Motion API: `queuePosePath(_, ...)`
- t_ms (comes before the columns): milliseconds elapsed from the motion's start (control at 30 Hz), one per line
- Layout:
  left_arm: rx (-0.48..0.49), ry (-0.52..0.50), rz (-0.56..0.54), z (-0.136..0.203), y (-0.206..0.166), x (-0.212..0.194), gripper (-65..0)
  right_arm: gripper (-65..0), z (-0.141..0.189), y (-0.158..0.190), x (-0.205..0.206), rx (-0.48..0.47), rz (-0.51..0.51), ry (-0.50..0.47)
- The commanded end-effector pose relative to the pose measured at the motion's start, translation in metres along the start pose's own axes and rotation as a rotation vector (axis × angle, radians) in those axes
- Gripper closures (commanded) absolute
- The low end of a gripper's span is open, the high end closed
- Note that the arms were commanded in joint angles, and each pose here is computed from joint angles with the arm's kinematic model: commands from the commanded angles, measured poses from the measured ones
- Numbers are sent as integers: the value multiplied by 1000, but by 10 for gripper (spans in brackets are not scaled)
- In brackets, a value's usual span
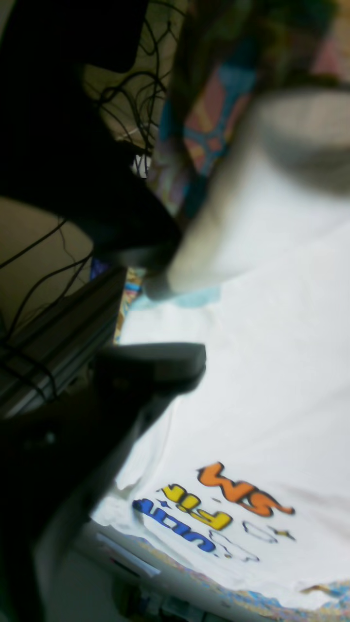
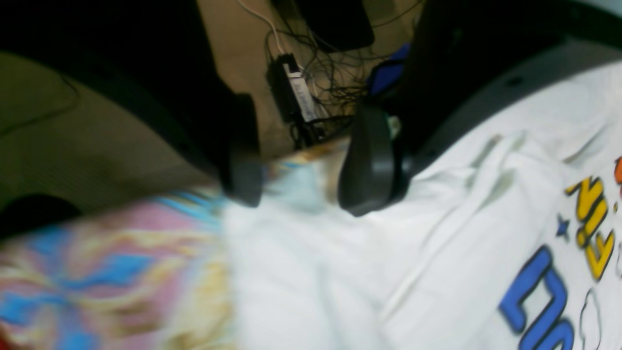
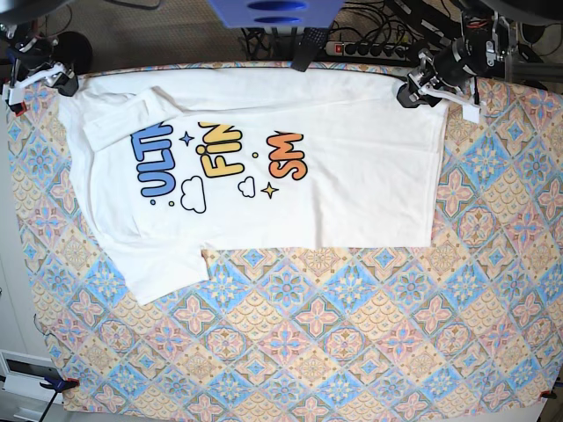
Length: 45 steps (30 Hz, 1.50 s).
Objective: Fold the T-shirt properly
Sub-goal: 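Move both grippers to the folded edge and grasp it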
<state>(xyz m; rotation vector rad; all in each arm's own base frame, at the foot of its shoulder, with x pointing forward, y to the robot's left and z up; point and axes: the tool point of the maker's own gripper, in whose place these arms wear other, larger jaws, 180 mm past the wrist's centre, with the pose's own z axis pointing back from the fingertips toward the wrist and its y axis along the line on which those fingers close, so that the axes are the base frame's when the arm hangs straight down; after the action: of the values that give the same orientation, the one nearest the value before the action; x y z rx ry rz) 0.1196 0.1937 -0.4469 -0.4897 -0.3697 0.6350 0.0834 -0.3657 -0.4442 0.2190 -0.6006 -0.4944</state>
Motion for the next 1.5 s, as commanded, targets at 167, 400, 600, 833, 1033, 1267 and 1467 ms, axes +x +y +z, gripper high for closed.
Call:
queuePosePath(167,-13,1,-10,6,-3,-1,-418,-281,18,-17,17,-42,-6,-49)
queuePosePath(400,-8,-157,-40,36,-7,48,-425,-281,27,-12,40,-52,48,-104)
queuePosePath(600,-80,-255,-132,37,-46,111,-425,-280,33,20,75,-49,242,-135)
queuePosePath(833,-88,-302,-136,16,-61,170,-425,-280,-11,81,123,10,455,-142)
queuePosePath(1033,-28,-297,-198,-15,-74,199,-425,-280,-37,113,152,-17,597,-133)
queuePosePath(1267,17,-274,-213,-45,-83,221,-425,-280,-62,134,165,15,621,-115)
queuePosePath(1467,83,-309,-287,-65,-85,232,-425,-279,-73,136,171,36,579,-110)
